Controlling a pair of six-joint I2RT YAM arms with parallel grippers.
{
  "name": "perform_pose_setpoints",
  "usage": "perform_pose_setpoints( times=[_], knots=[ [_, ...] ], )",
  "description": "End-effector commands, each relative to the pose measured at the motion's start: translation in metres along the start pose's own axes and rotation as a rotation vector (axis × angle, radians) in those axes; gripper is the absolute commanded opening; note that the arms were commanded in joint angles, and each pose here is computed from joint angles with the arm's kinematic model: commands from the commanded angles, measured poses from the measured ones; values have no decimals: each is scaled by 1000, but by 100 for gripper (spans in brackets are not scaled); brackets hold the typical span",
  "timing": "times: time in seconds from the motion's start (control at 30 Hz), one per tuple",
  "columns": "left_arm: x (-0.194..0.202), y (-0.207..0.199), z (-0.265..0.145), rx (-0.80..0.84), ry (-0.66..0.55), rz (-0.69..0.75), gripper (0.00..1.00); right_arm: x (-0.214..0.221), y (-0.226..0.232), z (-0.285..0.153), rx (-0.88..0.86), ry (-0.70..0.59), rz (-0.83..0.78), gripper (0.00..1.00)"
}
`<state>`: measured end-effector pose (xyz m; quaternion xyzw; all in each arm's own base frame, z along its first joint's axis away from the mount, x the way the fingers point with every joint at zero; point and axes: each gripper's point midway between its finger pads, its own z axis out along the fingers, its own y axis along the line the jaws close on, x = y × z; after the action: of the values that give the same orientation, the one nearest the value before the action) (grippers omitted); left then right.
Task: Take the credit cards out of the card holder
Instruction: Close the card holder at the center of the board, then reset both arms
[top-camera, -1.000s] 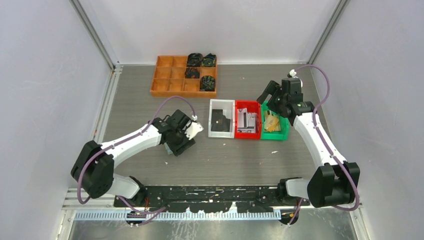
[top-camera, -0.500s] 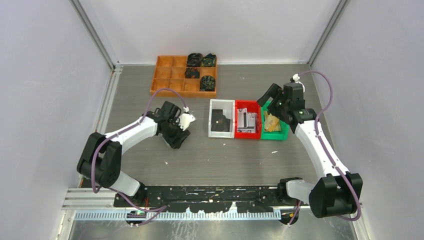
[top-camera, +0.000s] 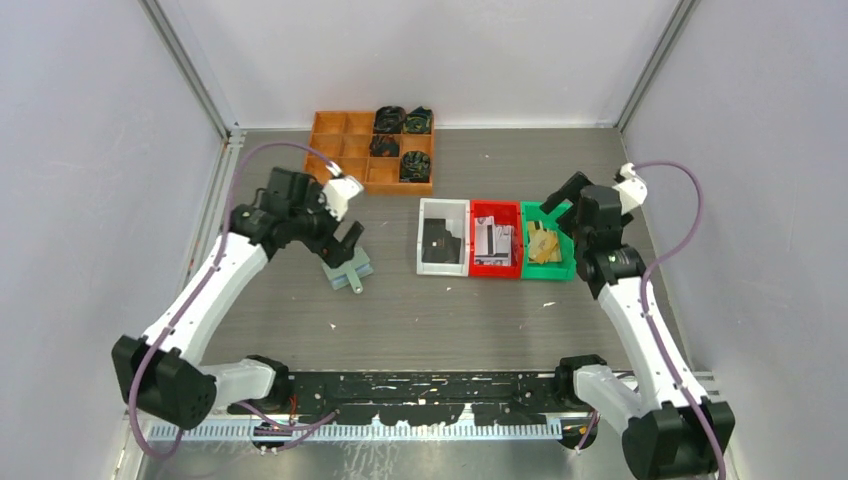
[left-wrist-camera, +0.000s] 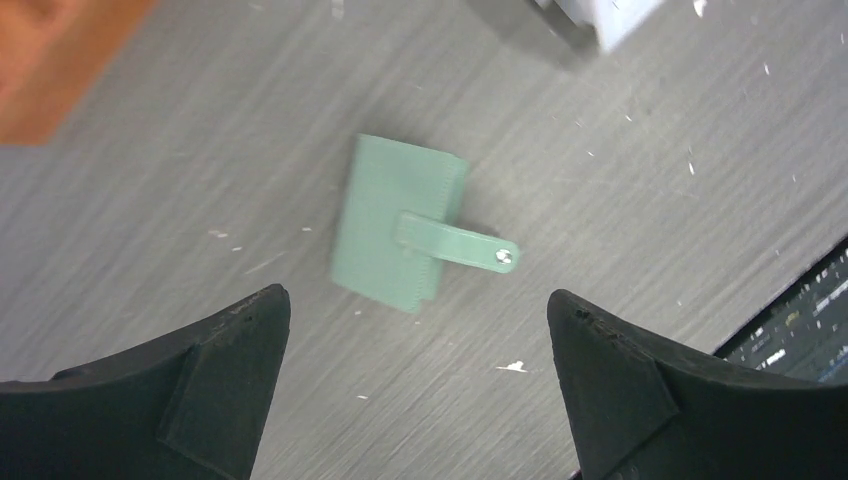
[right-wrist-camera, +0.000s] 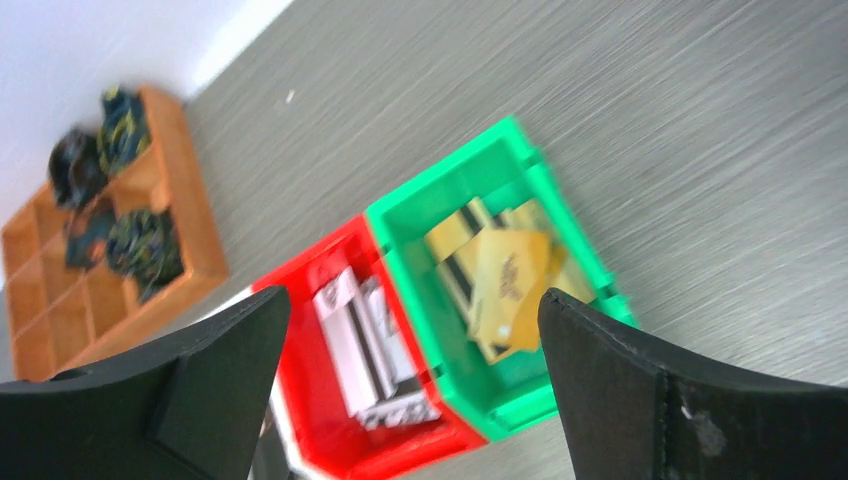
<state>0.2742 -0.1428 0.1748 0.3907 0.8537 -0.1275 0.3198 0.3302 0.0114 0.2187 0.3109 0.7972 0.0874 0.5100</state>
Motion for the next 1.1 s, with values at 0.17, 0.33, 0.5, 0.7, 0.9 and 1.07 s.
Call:
perform_pose_setpoints(
  times=[0.17,0.33,0.5,0.7,0.9,1.07],
  knots=[
    [9,80,-21,-193,-148,-226,100,-49,-79,1,255,-537,70,99],
    [44,128,12,-329,-245,-362,100,-28,-105,22,393,-507,-9,100],
    [60,150,39,-407,-336,-408,100,-6,-115,42,392,-493,-44,99],
    [72,165,57,-485,-416,-422,100,16,-132,51,402,-488,-118,99],
    [77,177,66,-539,-450,-450,100,24,-133,59,368,-497,-150,99],
    [74,177,72,-539,-532,-444,100,26,-122,74,323,-482,-230,100]
  ],
)
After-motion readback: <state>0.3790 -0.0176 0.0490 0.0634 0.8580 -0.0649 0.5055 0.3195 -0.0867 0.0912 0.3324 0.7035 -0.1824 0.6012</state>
